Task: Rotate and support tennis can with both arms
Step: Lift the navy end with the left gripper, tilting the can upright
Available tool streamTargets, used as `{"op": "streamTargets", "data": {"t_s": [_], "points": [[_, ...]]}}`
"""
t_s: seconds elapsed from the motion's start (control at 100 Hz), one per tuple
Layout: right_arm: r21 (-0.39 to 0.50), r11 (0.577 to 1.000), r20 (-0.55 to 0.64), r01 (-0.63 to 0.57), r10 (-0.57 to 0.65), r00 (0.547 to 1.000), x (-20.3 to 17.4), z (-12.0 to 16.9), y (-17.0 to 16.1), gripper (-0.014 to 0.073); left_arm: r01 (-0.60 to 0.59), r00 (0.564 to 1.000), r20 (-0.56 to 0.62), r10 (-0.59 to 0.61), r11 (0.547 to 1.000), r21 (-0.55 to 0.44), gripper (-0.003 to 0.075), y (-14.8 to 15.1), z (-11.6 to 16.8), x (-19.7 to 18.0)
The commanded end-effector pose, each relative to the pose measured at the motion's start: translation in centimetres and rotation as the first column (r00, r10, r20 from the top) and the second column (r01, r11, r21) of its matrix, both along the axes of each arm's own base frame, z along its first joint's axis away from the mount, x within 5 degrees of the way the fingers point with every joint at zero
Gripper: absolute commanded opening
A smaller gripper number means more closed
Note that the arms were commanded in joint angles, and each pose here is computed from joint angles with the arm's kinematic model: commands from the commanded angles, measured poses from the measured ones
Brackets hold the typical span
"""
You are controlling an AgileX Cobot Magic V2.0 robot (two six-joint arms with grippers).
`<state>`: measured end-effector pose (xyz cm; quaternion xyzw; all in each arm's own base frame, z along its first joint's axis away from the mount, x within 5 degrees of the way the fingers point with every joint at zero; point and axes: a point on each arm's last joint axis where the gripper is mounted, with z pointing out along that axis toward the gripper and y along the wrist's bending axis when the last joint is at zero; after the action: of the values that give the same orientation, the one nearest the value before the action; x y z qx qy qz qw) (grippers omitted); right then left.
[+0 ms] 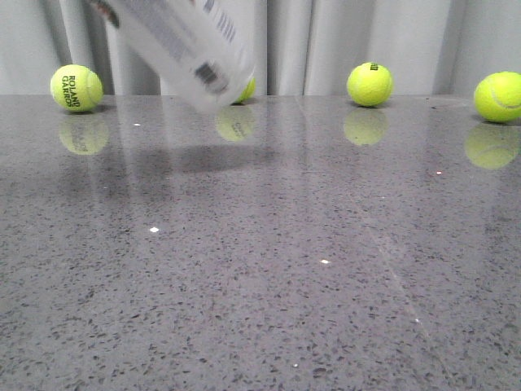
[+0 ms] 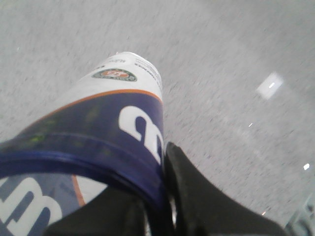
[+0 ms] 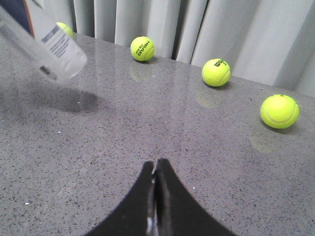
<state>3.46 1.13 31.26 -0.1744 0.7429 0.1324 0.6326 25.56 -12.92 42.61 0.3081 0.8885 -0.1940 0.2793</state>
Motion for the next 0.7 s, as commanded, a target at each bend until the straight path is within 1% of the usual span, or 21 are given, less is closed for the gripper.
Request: {"op": "streamTargets", "data": {"t_s": [0.0,0.12,0.24,0.37,0.51,0.58,0.65,0.69], "points": [[0.022,1.000,0.084,0.002,-0.004,0.996,0.1,1.3,0.0,-0.0068,0.033,0.999,0.040,-0.033,0.999,0.013,-0.0020,-1.0,1.7,-2.0],[0.022,1.000,0.084,0.002,-0.004,0.996,0.1,1.3,0.0,-0.0068,0.087,0.995,0.042,-0.089,0.995,0.048,-0.0020,-2.4,1.3,-2.5],[0.022,1.000,0.084,0.002,-0.004,0.996,0.1,1.3,0.0,-0.0068,0.119,0.993,0.014,-0.120,0.991,0.068,-0.0020,-3.7,0.3,-2.1],[0.022,1.000,0.084,0.002,-0.004,0.996,0.1,1.3,0.0,-0.0068,0.123,0.992,-0.019,-0.122,0.989,0.086,-0.0019,-4.3,-0.8,-1.2],[0.022,1.000,0.084,0.002,-0.004,0.996,0.1,1.3,0.0,-0.0068,0.123,0.992,-0.023,-0.122,0.988,0.088,-0.0013,-4.5,-0.9,-0.8],[0.022,1.000,0.084,0.002,-0.004,0.996,0.1,1.3,0.0,-0.0068,0.122,0.993,-0.007,-0.122,0.989,0.081,0.0026,-4.5,-0.5,-0.8],[0.022,1.000,0.084,0.002,-0.004,0.996,0.1,1.3,0.0,-0.0068,0.120,0.992,0.017,-0.122,0.990,0.071,0.0100,-4.5,0.3,-0.8],[0.022,1.000,0.084,0.002,-0.004,0.996,0.1,1.3,0.0,-0.0068,0.119,0.992,0.034,-0.122,0.991,0.063,0.0155,-4.5,0.8,-0.9]]}}
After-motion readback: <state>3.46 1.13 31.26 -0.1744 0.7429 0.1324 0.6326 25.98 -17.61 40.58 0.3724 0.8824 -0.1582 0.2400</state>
